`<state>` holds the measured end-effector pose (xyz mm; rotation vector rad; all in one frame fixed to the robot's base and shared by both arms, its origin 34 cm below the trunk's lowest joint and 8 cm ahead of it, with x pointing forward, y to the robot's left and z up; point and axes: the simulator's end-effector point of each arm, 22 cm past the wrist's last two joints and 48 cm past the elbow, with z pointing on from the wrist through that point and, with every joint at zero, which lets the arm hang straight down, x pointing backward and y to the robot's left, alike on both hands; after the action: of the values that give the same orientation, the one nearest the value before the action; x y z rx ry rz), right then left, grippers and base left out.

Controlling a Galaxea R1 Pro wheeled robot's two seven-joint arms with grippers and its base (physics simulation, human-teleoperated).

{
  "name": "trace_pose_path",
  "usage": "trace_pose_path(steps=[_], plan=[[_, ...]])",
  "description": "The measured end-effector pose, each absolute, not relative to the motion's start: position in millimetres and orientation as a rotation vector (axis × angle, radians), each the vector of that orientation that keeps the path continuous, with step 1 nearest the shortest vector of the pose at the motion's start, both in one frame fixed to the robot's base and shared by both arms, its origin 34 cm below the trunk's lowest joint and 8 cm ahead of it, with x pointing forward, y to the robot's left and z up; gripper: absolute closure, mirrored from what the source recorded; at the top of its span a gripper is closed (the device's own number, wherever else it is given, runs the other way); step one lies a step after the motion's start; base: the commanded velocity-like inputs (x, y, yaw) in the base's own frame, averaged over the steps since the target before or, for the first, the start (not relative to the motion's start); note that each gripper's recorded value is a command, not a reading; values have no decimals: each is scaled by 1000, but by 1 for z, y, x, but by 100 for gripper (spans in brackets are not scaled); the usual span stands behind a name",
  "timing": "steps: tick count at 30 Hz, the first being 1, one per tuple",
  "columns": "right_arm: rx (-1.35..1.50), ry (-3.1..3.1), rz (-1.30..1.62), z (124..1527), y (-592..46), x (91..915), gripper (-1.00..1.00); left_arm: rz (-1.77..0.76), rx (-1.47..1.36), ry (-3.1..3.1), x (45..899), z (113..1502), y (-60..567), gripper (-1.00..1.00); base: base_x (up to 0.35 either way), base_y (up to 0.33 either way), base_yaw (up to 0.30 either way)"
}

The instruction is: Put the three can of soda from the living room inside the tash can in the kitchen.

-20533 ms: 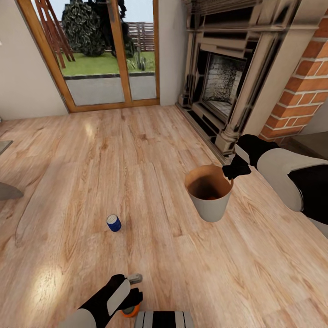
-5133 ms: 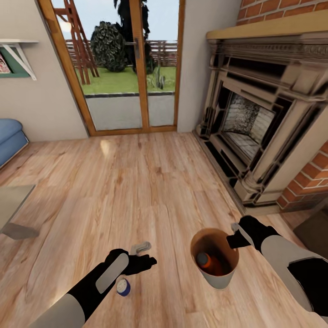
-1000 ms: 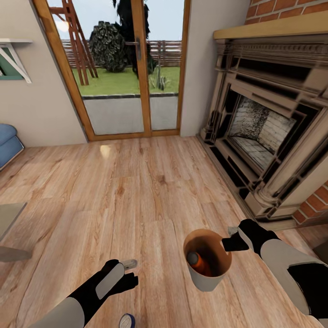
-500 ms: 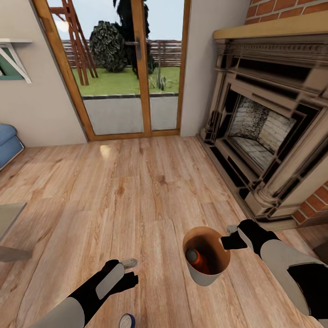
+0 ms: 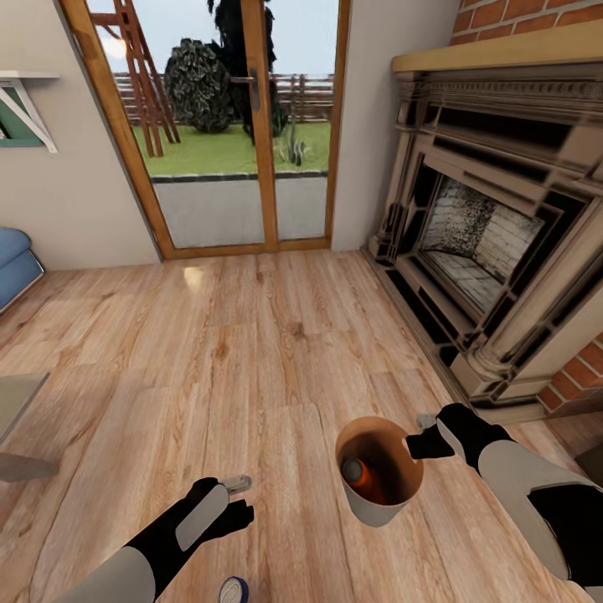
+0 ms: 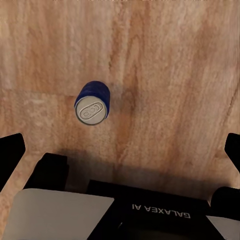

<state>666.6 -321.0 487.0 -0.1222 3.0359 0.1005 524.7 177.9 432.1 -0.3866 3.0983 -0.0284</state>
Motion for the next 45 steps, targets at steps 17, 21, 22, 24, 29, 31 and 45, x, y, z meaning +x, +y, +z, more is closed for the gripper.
trace_pose_path(steps=[17, 21, 22, 24, 29, 31, 45], plan=[[-121, 3055, 101, 478, -322, 662, 100, -25, -395, 3108, 521, 425, 178, -100, 0, 0, 0], [-114, 3060, 106, 475, -322, 661, 100, -26, -395, 3113, 519, 423, 178, -100, 0, 0, 0], [-112, 3063, 107, 475, -322, 661, 100, -26, -395, 3113, 519, 423, 177, -100, 0, 0, 13], [-106, 3079, 107, 474, -322, 658, 100, -29, -394, 3114, 519, 422, 176, -100, 0, 0, 38], [-113, 3051, 106, 484, -320, 675, 100, -28, -397, 3119, 517, 420, 177, -100, 0, 0, 27], [-121, 3032, 109, 492, -317, 686, 100, -28, -398, 3120, 517, 420, 177, -100, 0, 0, 9], [-118, 3048, 95, 510, -318, 696, 100, -34, -402, 3119, 518, 420, 176, -100, 0, 0, 1]])
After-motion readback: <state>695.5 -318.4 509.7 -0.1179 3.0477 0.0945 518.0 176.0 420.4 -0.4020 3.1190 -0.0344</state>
